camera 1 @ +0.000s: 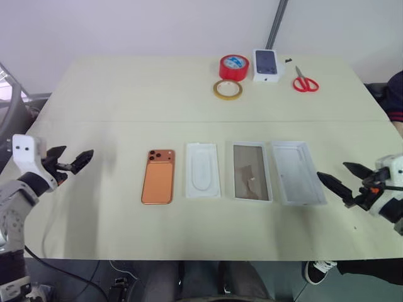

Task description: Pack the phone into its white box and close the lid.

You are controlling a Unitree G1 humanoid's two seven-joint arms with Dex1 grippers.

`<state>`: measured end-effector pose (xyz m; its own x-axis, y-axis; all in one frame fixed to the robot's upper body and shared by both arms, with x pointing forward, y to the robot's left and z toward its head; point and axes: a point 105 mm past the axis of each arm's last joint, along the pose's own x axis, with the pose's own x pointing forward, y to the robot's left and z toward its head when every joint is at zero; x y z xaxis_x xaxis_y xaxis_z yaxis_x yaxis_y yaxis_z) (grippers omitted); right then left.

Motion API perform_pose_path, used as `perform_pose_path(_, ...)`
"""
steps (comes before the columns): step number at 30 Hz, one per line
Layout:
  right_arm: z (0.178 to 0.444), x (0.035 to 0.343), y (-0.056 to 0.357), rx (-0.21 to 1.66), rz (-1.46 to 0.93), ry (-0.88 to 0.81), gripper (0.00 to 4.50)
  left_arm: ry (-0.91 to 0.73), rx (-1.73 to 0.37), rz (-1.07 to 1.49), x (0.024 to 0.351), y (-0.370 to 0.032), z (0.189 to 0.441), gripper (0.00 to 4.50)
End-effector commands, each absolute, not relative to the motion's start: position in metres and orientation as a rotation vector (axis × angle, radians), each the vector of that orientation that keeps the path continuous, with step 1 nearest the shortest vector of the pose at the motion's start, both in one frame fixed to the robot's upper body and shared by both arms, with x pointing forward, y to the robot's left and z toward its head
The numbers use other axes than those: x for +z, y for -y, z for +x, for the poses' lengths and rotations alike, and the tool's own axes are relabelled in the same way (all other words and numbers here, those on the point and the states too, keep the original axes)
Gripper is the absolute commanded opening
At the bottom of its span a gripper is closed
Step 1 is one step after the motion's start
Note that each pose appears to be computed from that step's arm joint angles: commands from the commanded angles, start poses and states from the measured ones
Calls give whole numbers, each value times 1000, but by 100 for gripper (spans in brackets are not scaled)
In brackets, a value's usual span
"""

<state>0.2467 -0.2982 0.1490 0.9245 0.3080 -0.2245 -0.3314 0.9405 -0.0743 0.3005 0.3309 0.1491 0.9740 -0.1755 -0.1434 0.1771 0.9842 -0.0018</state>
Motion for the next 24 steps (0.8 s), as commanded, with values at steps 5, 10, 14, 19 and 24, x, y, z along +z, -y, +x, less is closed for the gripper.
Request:
perform_pose_path(5, 251, 166, 291, 352, -155, -153, 448, -94, -198, 33, 162, -325, 304, 450)
perform_pose_path(10, 253, 172, 288, 365, -168, -137, 448, -77, -222, 24, 163, -314, 308, 450)
perform_pose_path(14, 259, 176, 274, 427, -185, -128, 448, -53, -276, -2, 168, -296, 313, 450)
perform_pose_path(19, 267, 183, 234, 569, -257, -107, 448, -62, -493, -94, 171, -222, 318, 450)
perform_pose_path(24, 273, 185, 197, 695, -311, -88, 448, -141, -615, -130, 169, -166, 312, 450)
